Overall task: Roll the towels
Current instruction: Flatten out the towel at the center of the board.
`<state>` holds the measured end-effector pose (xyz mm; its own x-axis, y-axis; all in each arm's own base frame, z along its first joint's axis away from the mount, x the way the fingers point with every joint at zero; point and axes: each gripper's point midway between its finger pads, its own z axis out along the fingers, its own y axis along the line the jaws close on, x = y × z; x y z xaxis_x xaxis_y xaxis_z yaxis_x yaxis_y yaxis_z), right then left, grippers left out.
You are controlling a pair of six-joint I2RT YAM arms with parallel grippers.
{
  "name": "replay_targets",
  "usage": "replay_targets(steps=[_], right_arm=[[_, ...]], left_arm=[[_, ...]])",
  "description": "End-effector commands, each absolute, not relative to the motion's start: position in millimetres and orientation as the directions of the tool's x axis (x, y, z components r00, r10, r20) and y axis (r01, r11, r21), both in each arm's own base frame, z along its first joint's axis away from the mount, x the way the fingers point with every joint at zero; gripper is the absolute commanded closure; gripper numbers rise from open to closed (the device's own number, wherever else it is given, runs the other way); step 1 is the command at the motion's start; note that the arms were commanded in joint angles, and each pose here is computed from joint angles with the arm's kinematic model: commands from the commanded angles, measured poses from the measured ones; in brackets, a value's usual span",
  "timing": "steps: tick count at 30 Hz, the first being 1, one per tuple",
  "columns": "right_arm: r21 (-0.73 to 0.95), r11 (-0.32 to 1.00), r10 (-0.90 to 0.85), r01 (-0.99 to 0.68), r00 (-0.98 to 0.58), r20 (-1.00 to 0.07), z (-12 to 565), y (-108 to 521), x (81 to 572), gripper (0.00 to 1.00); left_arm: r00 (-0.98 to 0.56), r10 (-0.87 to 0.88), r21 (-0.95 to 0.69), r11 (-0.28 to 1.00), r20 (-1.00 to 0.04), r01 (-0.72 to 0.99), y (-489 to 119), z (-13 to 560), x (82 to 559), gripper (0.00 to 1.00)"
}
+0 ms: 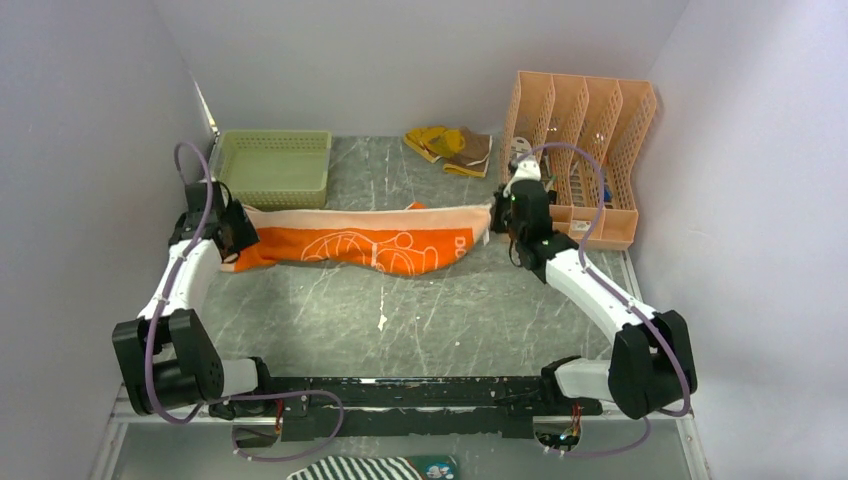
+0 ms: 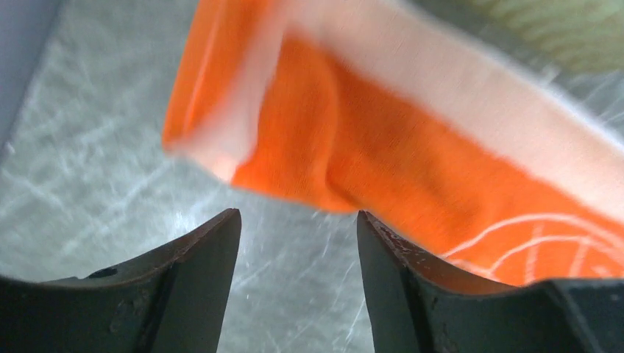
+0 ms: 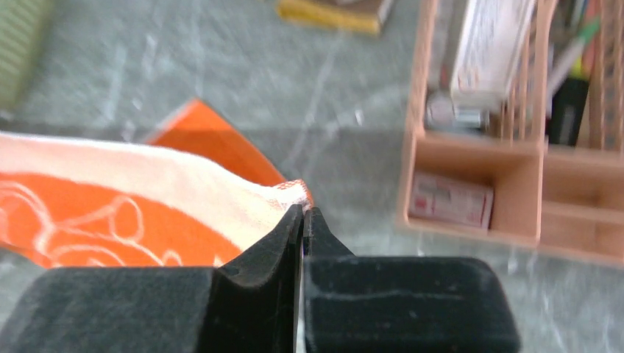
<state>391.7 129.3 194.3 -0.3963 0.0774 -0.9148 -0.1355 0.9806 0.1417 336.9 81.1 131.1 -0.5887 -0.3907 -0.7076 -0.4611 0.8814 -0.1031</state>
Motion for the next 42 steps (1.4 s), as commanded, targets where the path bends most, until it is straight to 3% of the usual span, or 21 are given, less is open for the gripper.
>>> replay_targets(steps=[1,4,17,23,30,37,42], right_arm=[[0.147,0.988,0.115,-0.037,-0.448,-0.886,158.5,106.6,366.7,1.0],[0.147,0.988,0.11,-0.04,-0.477,-0.872,145.6,105.2,357.9,1.0],[0.166,0.978,0.085,-0.126,-0.486,-0.87,148.1,126.0,374.4,1.0],[0.186,0.97,0.085,-0.157,-0.497,-0.863,141.0,132.4,371.2,1.0],[0.138,0.977,0.04,-0.161,-0.499,-0.866,137.3,127.7,372.1,1.0],[0.142,0.977,0.043,-0.16,-0.505,-0.862,133.4,127.3,371.0,1.0],[0.141,0.977,0.043,-0.162,-0.496,-0.867,138.2,127.4,372.0,1.0]], left_arm=[[-0.623,-0.429,-0.132,0.876,-0.654,-0.465,77.4,105.4,317.6,0.27],[-0.653,-0.407,-0.144,0.897,-0.639,-0.418,72.6,102.5,324.3,0.22],[-0.731,-0.406,-0.062,0.891,-0.549,-0.449,124.5,75.9,391.5,0.37],[-0.681,-0.397,-0.063,0.886,-0.615,-0.459,144.7,86.3,421.9,0.3],[-0.717,-0.402,-0.044,0.886,-0.57,-0.463,155.2,58.5,443.8,0.32],[-0.753,-0.429,-0.027,0.876,-0.499,-0.481,155.6,21.6,432.8,0.44],[-0.724,-0.433,-0.023,0.866,-0.537,-0.5,160.9,36.2,433.8,0.77]])
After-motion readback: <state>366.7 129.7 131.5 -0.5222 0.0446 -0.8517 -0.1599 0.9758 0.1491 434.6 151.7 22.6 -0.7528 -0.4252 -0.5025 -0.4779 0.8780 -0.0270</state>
